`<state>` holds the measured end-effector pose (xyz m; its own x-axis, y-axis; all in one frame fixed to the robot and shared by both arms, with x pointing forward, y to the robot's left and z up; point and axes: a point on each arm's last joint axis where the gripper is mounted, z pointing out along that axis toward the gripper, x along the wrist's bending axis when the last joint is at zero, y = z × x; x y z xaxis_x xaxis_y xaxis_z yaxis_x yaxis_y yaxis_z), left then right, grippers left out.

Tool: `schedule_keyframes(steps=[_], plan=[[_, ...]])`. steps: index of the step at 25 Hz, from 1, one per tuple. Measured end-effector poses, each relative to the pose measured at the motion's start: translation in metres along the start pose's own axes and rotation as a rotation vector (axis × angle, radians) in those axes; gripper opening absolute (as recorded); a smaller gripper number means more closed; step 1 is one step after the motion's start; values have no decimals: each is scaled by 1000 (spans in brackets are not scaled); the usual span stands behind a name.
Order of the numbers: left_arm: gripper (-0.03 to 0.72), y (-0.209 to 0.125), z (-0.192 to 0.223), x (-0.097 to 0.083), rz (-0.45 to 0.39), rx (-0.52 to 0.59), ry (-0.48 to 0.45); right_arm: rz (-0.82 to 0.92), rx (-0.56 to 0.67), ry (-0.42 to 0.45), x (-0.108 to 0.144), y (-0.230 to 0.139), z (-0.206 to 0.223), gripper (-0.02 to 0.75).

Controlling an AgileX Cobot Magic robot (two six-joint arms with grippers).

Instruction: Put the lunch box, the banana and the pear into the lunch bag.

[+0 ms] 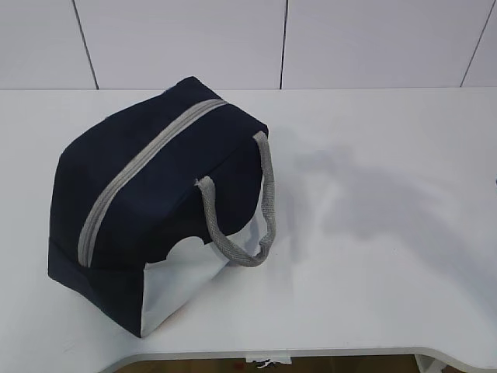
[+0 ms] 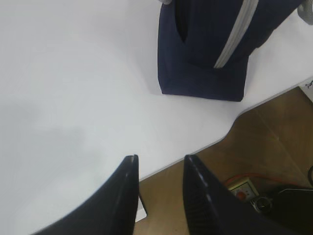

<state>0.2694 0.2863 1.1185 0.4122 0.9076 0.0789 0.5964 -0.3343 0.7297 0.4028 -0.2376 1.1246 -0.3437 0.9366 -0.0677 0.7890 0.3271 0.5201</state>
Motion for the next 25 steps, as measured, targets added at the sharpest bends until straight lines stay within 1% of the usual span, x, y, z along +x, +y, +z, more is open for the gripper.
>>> schedule_keyframes(steps=[5, 10, 11, 13, 16, 17, 19, 20, 22, 25], plan=[[235, -26, 1, -5, 2, -30, 6, -7, 6, -5, -1, -29, 0, 342], [236, -44, 13, -6, 5, -1, 13, -5, -101, -2, -1, -53, -5, 342], [236, -47, 16, -6, 4, 13, 11, -5, -111, -2, -1, -59, -4, 342], [236, -51, 20, -7, 0, 7, 2, -5, -128, -1, -1, -71, -2, 342], [235, -52, 21, -11, -14, -73, -20, -7, -116, -1, 0, -91, 7, 342], [250, -53, 20, -12, -21, -102, -30, -8, -110, -1, 0, -97, 9, 342], [240, -54, 17, -15, -31, -156, -48, -5, -113, 2, 1, -109, 14, 342], [259, -56, 16, -17, -34, -176, -57, -2, -128, 5, 1, -115, 14, 342], [244, -60, 15, -20, -41, -212, -75, 2, -165, 12, 2, -124, 15, 342], [238, -67, 9, -22, -38, -266, -79, 10, -264, 17, 2, -134, 10, 342]])
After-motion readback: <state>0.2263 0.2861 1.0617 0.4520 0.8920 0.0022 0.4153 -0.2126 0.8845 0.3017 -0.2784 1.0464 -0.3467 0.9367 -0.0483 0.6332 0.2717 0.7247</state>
